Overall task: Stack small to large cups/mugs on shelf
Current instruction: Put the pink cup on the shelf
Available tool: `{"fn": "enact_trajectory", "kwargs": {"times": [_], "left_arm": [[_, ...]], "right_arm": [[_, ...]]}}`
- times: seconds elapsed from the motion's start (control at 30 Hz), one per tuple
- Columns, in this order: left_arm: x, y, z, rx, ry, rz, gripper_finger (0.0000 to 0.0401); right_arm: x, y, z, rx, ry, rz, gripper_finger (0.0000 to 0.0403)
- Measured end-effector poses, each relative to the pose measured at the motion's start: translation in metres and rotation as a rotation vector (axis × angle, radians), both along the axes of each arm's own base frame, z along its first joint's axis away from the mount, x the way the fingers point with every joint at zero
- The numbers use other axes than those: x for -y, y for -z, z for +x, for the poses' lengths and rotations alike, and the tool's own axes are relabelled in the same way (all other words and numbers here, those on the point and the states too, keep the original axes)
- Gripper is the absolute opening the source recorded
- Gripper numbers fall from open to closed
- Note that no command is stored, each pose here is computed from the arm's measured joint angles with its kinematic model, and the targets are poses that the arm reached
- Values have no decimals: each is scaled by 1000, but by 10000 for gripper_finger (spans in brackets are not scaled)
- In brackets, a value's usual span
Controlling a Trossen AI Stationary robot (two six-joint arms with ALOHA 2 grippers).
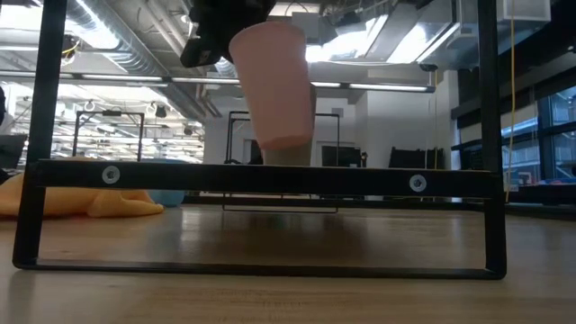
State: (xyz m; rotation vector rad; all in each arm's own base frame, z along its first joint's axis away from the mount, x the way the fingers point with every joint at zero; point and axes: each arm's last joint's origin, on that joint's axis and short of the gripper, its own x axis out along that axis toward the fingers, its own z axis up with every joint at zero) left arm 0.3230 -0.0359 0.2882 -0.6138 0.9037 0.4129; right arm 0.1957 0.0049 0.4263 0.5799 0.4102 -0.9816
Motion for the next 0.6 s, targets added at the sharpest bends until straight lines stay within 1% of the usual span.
{"fn": "enact_trajectory", "kwargs": {"times": [0.33,0.6], "left_arm": [[1,-1,0,17,-53,0,0],[9,0,0,25,-72,-9,4]], "right_arm": [[0,0,0,-11,-11,-9,117],[0,0,0,-13,-13,-11,117]]}}
